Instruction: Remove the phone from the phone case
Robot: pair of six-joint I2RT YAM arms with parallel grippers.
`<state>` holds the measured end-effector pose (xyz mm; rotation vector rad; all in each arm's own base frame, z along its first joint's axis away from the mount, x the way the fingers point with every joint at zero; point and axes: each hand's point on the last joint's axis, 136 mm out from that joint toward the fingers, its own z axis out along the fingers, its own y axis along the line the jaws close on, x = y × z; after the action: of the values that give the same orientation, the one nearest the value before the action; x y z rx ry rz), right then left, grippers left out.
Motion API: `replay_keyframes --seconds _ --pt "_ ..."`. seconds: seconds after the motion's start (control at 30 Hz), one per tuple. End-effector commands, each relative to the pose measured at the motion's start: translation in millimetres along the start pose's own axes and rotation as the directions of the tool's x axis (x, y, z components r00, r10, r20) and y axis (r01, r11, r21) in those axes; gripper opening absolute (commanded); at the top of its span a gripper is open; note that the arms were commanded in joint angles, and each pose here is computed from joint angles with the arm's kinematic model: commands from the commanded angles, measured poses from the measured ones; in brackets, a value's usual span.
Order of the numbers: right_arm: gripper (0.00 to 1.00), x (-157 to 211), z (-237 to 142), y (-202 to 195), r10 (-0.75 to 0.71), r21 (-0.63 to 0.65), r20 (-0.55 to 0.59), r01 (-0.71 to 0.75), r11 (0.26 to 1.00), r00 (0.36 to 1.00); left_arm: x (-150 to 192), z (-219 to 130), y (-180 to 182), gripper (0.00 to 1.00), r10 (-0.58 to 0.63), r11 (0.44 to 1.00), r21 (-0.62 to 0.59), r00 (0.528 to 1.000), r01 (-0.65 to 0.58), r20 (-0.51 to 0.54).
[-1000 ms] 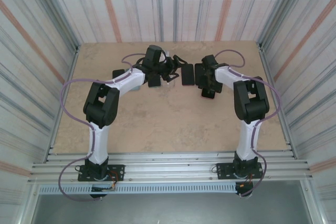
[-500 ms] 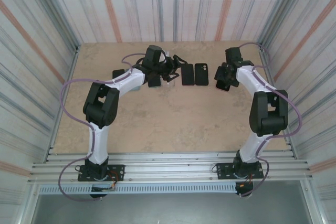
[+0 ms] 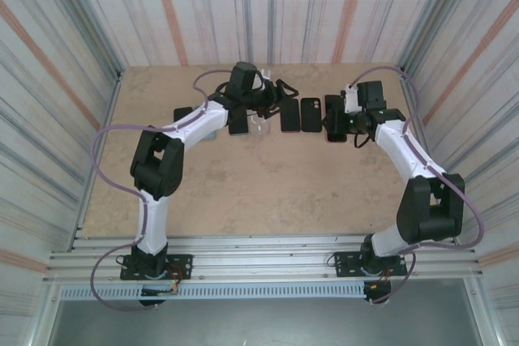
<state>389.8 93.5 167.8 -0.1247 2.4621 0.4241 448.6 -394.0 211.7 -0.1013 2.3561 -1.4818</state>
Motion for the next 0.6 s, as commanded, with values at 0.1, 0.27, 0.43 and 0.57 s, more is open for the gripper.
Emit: replay_keyframes --seconds 0.1,0.27,0.43,0.57 --pt "0.39 -12.6 -21.9 53.8 -0.134 -0.172 0.098 0.149 0.974 0.986 9.2 -3.9 -42.5 0.75 0.249 0.968 -0.013 0.968 -0.249 0.002" --pt "0.38 -14.9 -28.8 68.1 -0.134 -0.212 0.117 0.156 0.965 0.984 16.9 -2.3 -51.7 0.66 0.319 0.947 -0.028 0.948 -0.319 -0.011" --pt "0.37 -18.4 -32.8 74.3 -0.127 -0.223 0.133 0.154 0.963 0.983 24.1 2.3 -55.5 0.51 0.329 0.944 -0.012 0.944 -0.330 -0.027" --pt "0.37 -18.5 -30.9 76.1 -0.119 -0.229 0.124 0.146 0.963 0.985 28.4 5.1 -61.0 0.40 0.337 0.942 0.007 0.941 -0.337 -0.033"
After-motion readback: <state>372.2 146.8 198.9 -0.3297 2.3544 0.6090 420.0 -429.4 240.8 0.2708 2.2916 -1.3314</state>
